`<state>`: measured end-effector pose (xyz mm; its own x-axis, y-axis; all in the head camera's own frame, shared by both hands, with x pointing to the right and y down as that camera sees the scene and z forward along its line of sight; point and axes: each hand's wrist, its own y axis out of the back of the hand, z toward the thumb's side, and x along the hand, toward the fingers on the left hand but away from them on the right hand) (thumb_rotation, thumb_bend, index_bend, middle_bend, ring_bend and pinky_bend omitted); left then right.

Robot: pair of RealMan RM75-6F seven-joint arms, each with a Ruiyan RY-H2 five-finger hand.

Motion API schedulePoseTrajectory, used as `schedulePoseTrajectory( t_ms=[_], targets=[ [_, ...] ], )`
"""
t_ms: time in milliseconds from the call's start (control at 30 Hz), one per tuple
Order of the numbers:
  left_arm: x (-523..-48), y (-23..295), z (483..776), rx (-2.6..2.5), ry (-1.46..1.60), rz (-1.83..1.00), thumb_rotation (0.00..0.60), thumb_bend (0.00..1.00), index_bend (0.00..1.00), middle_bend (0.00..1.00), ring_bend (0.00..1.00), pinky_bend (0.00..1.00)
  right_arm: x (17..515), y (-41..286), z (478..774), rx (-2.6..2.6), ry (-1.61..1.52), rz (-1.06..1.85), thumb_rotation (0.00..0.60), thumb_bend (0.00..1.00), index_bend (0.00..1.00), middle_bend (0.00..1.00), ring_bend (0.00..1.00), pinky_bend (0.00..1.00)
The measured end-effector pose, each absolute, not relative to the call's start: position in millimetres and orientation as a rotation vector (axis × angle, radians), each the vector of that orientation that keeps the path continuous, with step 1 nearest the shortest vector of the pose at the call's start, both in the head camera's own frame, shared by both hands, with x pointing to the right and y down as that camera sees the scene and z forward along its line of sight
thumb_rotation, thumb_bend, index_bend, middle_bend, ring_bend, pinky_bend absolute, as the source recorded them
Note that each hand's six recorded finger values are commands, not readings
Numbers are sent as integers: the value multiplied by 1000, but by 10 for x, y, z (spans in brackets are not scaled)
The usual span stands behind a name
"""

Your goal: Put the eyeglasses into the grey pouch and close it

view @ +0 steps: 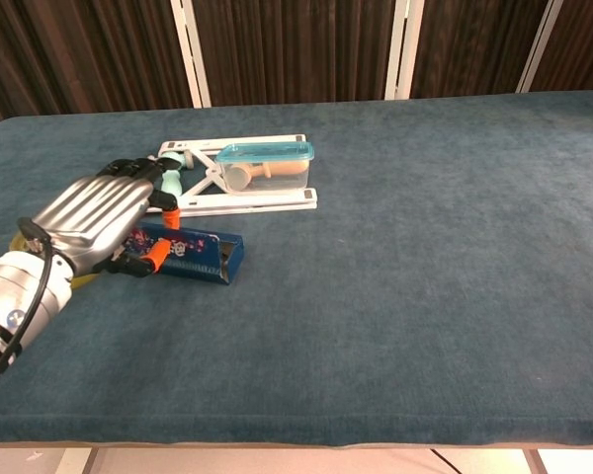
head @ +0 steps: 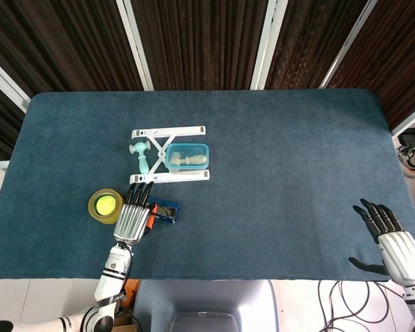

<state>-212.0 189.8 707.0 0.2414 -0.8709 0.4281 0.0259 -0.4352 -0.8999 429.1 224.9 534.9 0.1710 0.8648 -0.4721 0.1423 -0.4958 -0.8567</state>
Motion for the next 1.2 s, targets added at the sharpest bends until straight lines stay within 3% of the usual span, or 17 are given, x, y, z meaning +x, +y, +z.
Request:
schedulePoseTrajectory(
  t_ms=[967, 1067, 1200],
  targets=[
    [-1990, 1631, 7254, -1643, 790, -1365, 600, 476, 619, 54, 0, 25, 4304, 2233, 5366, -1773, -957, 1386, 600, 173, 0, 0, 0, 54],
    [-1982, 1617, 7286, -1647, 788, -1372, 600, 462, 544, 49, 0, 25, 4302, 2229, 5371, -1773, -956, 1388, 600, 172, 0, 0, 0, 54],
    [-1970, 1596, 7315, -1659, 803, -1376, 600, 427, 299, 36, 0, 25, 4301, 2225, 5373, -1774, -956, 1390, 600, 174, 0, 0, 0, 54]
  ],
)
